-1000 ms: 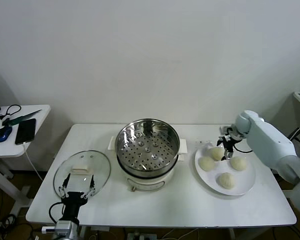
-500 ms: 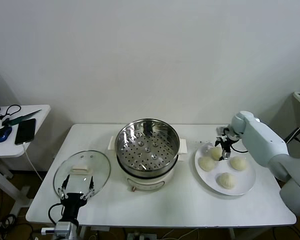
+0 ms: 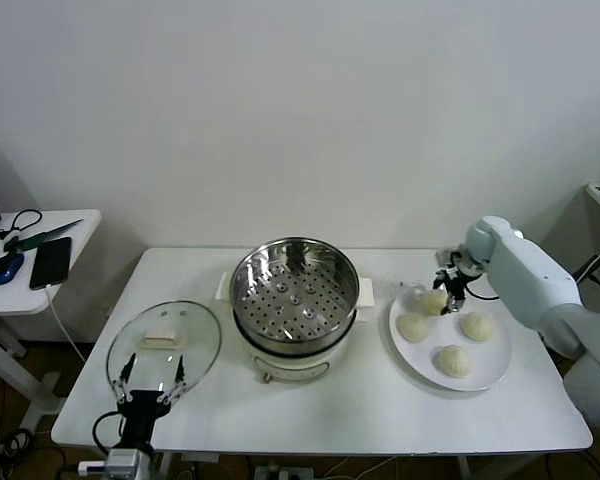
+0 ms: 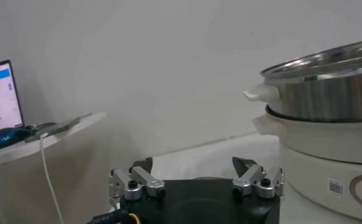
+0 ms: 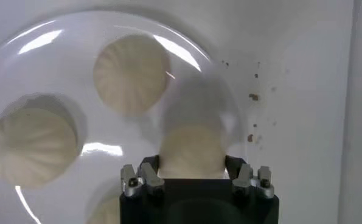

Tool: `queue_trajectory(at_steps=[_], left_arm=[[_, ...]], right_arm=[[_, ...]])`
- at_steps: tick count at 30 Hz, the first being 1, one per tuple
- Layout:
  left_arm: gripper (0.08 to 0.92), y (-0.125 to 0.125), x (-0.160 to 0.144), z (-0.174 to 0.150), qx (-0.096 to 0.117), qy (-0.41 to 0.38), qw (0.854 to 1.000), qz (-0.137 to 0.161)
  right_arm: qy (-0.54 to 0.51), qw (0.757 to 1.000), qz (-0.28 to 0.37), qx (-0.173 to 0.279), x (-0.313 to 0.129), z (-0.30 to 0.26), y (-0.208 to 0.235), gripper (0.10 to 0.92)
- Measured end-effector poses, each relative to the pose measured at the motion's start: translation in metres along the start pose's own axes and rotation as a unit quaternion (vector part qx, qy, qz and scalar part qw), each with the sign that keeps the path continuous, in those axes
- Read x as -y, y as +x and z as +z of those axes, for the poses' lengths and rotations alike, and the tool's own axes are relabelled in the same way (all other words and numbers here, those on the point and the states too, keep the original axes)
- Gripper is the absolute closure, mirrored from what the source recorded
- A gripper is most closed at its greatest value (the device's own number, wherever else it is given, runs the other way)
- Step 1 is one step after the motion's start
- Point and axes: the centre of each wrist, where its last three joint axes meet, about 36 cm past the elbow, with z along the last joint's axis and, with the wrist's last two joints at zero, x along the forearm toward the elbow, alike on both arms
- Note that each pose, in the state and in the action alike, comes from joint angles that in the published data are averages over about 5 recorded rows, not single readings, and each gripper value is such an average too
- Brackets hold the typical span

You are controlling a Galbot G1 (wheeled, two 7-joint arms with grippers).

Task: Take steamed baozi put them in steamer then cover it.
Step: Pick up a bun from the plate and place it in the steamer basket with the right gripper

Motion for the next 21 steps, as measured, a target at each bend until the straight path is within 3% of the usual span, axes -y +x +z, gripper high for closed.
queue_trajectory(at_steps=[11, 21], left_arm=[[0.177, 0.004, 0.001, -0.001, -0.002, 0.000, 1.000, 0.001], [0.177, 0.007, 0.004, -0.002, -0.005, -0.001, 1.000, 0.007]], right_arm=[[0.172, 0.984, 0.044, -0.001, 0.049, -0.077, 0.112, 0.318], [0.372, 0.926, 0.068, -0.014, 0.069, -0.199, 0.188, 0.311]])
